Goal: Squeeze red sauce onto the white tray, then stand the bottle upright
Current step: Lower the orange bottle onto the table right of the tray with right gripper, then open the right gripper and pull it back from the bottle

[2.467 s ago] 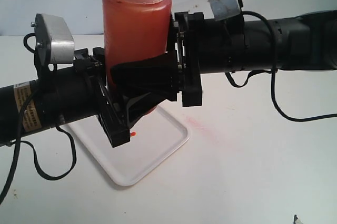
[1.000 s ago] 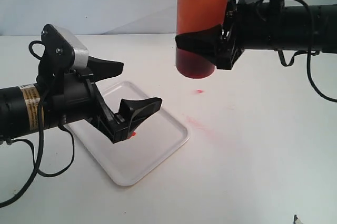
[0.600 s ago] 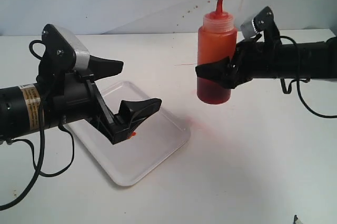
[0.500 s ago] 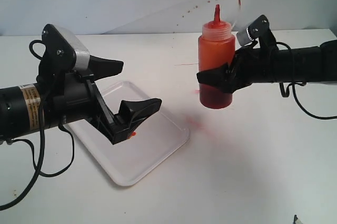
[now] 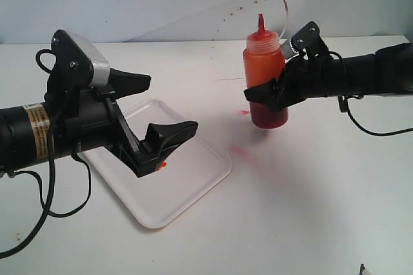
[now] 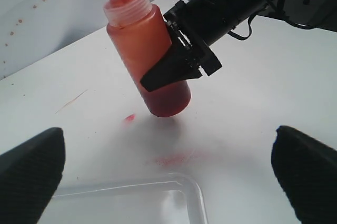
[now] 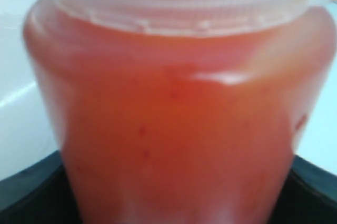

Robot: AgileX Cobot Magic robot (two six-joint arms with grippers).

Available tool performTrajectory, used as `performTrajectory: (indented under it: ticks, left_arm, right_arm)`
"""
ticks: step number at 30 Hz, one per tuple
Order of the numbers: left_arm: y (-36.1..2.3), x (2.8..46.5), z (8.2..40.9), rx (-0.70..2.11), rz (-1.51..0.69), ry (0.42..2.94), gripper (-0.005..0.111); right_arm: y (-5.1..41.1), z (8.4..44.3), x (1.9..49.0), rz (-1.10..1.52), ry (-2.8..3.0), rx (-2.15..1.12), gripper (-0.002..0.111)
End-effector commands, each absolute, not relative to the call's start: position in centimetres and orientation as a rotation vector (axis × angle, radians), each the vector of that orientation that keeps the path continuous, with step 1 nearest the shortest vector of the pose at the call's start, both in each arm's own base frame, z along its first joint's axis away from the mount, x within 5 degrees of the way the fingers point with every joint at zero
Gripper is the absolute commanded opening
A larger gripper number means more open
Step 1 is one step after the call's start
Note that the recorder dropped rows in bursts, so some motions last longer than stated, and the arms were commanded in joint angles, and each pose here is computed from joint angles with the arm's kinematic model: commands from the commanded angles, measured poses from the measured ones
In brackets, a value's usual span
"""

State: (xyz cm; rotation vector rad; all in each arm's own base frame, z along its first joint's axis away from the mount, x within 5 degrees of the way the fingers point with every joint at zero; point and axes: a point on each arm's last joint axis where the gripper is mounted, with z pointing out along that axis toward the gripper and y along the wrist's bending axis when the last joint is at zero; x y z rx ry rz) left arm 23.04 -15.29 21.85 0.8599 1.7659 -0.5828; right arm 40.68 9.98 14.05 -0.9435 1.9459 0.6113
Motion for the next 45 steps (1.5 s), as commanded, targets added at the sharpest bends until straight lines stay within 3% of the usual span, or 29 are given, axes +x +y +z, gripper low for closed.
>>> performTrajectory:
  ticks: [1,18,20,22,24,28,30,45]
  left_arm:
    - [-15.4,23.1,22.2,0.849,-0.585,1.753,0.104]
    - [-15.4,23.1,22.2,0.847,-0.587,1.755,0.104]
    - [-15.4,23.1,22.2,0.847,-0.587,1.755,0.104]
    - [-15.4,23.1,22.2,0.847,-0.587,1.755,0.104]
    - [-15.4,23.1,22.2,0.847,-0.587,1.755,0.104]
    - [-15.4,23.1,22.2,0.847,-0.587,1.755,0.104]
    - [-15.4,23.1,22.2,0.847,-0.587,1.755,0.104]
    - [-15.3,23.1,22.1,0.845,-0.576,1.77,0.104]
  right_arm:
    - [9.7,13.6,41.1,0.603,1.954,-0.917,0.0]
    - [9.8,12.0,41.0,0.624,1.987,-0.926,0.0]
    - [9.8,11.9,40.8,0.626,1.981,-0.968,0.007]
    - [9.9,11.9,40.6,0.641,1.968,-1.015,0.021]
    - [10.0,11.9,40.5,0.649,1.963,-1.028,0.039]
    - [10.0,11.9,40.5,0.668,1.984,-0.994,0.09]
    - [10.0,11.9,40.5,0.675,1.992,-0.982,0.103]
    - [9.9,13.7,39.9,0.693,2.03,-0.989,0.105]
